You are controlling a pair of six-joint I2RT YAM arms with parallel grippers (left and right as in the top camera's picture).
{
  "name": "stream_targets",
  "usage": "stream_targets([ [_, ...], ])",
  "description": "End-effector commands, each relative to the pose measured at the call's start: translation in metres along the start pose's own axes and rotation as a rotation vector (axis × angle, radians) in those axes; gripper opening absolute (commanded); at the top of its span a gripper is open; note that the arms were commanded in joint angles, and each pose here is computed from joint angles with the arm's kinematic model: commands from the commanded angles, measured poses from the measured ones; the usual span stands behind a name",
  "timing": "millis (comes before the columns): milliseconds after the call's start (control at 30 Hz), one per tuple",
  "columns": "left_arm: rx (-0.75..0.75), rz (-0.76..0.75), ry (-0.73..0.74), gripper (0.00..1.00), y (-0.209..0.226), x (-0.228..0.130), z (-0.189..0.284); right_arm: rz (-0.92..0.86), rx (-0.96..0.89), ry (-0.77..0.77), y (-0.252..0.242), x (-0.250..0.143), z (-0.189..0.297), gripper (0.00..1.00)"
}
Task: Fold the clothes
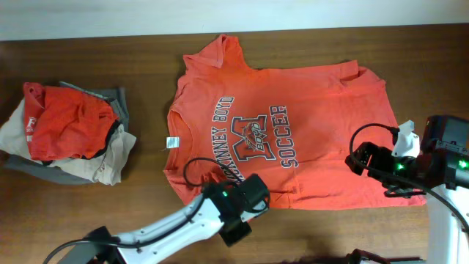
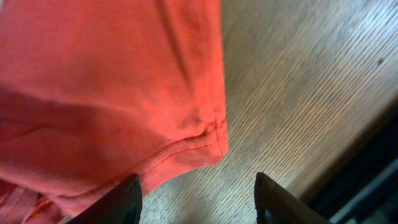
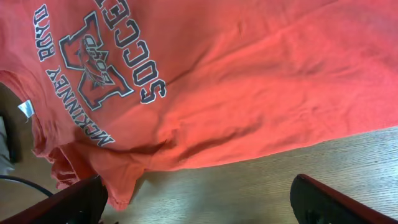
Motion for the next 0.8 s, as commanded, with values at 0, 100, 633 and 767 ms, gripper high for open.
stream_targets([
  [0,0.101,-0.085,-0.002,0.57,0.000,0.005,-0.002,0.017,-0.007,0.003,0.000,-0.001,-0.002,0.99],
  [100,0.111,-0.111,0.019,0.57,-0.005,0.006,-0.010,0.018,-0.007,0.001,0.000,-0.001,-0.002,0.99],
  [633,0.148,-0.129,0.058,0.07,-0.007,0.022,-0.007,0.018,-0.007,0.001,0.000,-0.001,-0.002,0.99],
  [767,0.149,-0.126,0.068,0.02,-0.008,0.032,0.017,0.018,-0.007,0.001,0.000,-0.001,-0.002,0.99],
])
Point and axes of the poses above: each gripper's point midway between its finger pads, its own z axis back along the fingers, its own y axis along the line the jaws close on, x = y × z, the point moved 6 cm from there along z, back along the fingers, and after that the axes turned 4 degrees about z, right-handed, at the moved point
